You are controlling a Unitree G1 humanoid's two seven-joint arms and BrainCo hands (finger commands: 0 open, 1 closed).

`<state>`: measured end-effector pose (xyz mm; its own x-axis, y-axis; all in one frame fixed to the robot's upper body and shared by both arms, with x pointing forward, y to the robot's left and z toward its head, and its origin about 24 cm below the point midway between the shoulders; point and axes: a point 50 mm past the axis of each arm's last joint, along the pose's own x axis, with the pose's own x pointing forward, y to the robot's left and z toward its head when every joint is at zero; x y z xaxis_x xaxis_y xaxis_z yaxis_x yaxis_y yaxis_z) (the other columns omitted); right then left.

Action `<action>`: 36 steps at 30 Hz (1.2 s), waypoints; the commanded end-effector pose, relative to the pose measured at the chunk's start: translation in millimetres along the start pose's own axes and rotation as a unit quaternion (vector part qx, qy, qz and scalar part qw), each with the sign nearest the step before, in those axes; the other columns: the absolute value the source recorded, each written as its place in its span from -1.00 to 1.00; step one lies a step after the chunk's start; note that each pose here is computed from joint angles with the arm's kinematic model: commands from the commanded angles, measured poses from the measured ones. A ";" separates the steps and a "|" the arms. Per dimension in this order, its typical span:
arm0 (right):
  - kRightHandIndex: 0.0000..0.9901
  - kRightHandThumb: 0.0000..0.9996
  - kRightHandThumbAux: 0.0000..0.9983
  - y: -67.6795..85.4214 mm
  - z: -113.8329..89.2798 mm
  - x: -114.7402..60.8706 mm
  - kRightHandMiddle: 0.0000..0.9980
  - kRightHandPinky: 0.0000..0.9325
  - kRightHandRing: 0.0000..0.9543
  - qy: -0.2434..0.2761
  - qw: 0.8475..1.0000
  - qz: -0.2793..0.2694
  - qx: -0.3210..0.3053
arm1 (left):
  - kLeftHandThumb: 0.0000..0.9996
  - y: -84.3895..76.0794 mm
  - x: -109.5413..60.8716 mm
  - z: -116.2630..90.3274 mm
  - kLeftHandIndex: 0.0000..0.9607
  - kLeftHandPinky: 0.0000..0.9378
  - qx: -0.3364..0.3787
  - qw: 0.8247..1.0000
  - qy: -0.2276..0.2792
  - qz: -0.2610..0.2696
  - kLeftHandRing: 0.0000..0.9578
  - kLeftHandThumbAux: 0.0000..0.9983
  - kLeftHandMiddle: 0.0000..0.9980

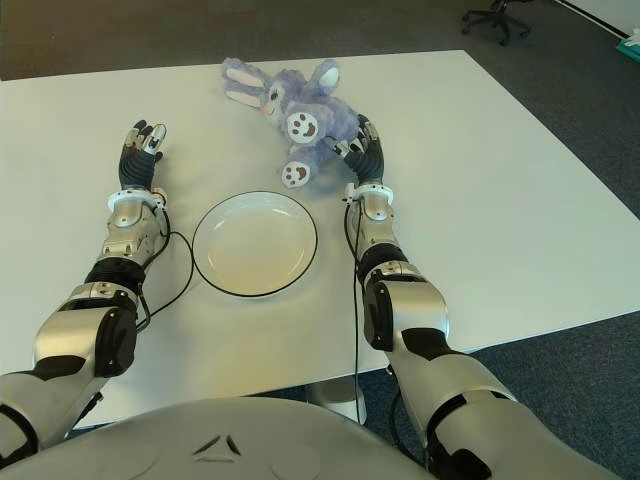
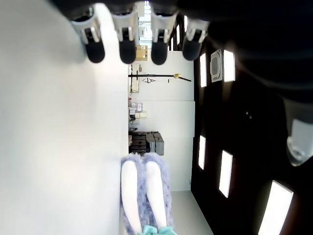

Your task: Put the doll into the plate.

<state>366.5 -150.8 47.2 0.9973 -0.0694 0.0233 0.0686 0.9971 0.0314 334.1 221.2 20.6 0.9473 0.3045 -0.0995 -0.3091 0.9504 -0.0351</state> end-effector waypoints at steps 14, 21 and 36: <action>-0.96 -0.78 0.42 -7.8 -57.3 -33.7 -0.99 -1.00 -1.00 0.118 0.992 0.007 -0.048 | -1.00 8.5 -28.5 -57.5 -1.00 -0.97 0.010 0.993 0.119 0.014 -0.87 -0.04 -0.84; -1.00 -0.66 0.26 -6.9 -57.6 -33.3 -1.00 -1.00 -1.00 0.122 0.989 0.016 -0.082 | -1.00 8.2 -28.1 -57.4 -1.00 -1.00 0.011 0.992 0.121 0.013 -0.89 -0.04 -0.85; -1.00 -0.53 0.03 -4.9 -58.3 -33.0 -1.00 -1.00 -1.00 0.128 0.986 0.029 -0.099 | -1.00 8.3 -27.6 -57.1 -1.00 -1.00 0.013 0.992 0.122 0.017 -0.90 -0.05 -0.86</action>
<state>367.2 -145.4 46.9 0.9999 -0.0049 0.0146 0.0070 0.9890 -0.1477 334.2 221.0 20.3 0.9470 0.3044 -0.1027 -0.3092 0.9504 -0.0349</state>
